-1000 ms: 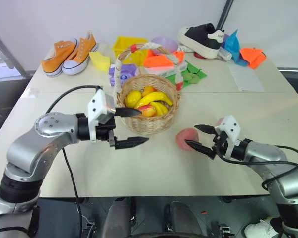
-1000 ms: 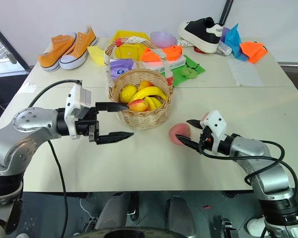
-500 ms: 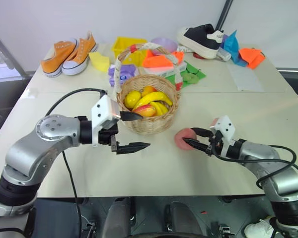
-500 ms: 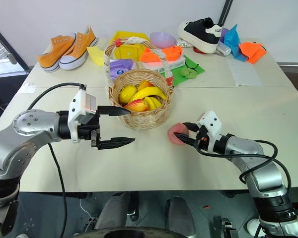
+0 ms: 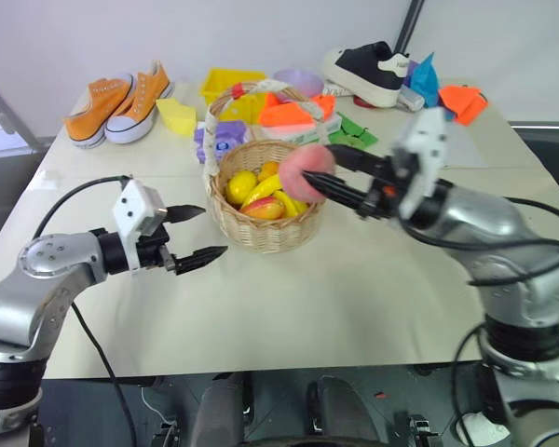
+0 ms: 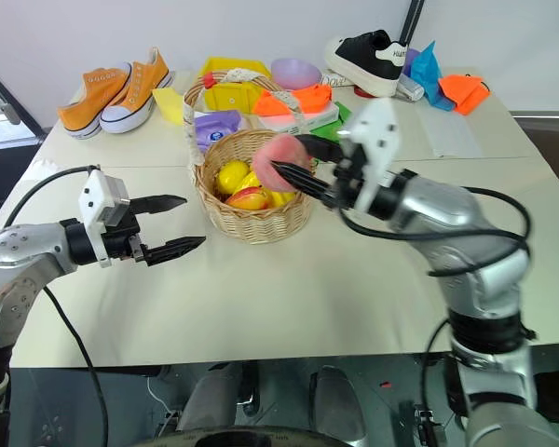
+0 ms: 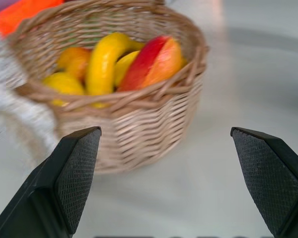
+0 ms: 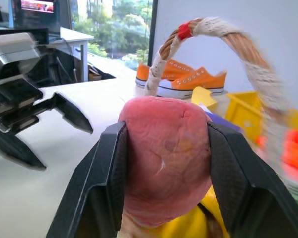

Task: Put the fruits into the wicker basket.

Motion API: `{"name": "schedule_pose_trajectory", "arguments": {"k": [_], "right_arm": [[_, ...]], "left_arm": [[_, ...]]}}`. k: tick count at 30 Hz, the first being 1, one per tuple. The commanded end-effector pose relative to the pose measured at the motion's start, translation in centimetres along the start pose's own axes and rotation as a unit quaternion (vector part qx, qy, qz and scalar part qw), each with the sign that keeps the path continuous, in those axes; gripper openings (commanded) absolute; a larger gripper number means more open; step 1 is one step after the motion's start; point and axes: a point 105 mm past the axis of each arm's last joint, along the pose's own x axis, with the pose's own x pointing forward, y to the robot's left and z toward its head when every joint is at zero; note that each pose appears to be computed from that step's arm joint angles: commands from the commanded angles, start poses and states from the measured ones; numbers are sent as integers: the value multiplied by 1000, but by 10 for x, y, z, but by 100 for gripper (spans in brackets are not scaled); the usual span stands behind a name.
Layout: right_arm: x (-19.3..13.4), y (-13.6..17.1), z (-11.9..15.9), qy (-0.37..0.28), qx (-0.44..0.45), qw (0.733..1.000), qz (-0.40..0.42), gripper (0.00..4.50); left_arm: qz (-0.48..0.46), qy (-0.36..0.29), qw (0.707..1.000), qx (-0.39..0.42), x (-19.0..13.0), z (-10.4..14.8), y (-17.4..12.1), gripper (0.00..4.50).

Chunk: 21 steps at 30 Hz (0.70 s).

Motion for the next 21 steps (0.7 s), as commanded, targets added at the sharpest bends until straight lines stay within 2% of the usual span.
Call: {"name": "schedule_pose_trajectory", "arguments": {"k": [1,3,6,7,8,10,12,15,18,21], "right_arm": [[21,-2,-9,13,-34,999,-38,188],[31,-9,-12,6,-53,996,-72,188],[35,-11,-10,-12,-72,994,-78,188],[36,-11,-8,-17,-77,994,-78,285],[35,-10,-4,-28,-77,994,-77,324],[32,-9,2,-42,-90,992,-75,439],[22,-5,8,-54,-114,990,-62,446],[-17,-1,26,-87,-82,993,-3,446],[-36,-19,27,-82,-59,994,-37,446],[-39,-40,12,-46,-44,993,-95,446]], "left_arm": [[21,-38,999,21,-4,15,3,450],[23,-39,999,20,-4,15,2,450],[24,-38,999,19,-4,14,-2,450],[25,-39,999,19,-4,14,-2,450],[25,-39,999,18,-4,14,-3,450],[26,-40,999,16,-4,14,-4,450],[25,-41,999,16,-4,14,-5,450],[19,-49,999,11,-2,17,-6,450],[7,-52,999,10,2,19,-9,450],[1,-57,998,9,7,20,-10,450]]}}
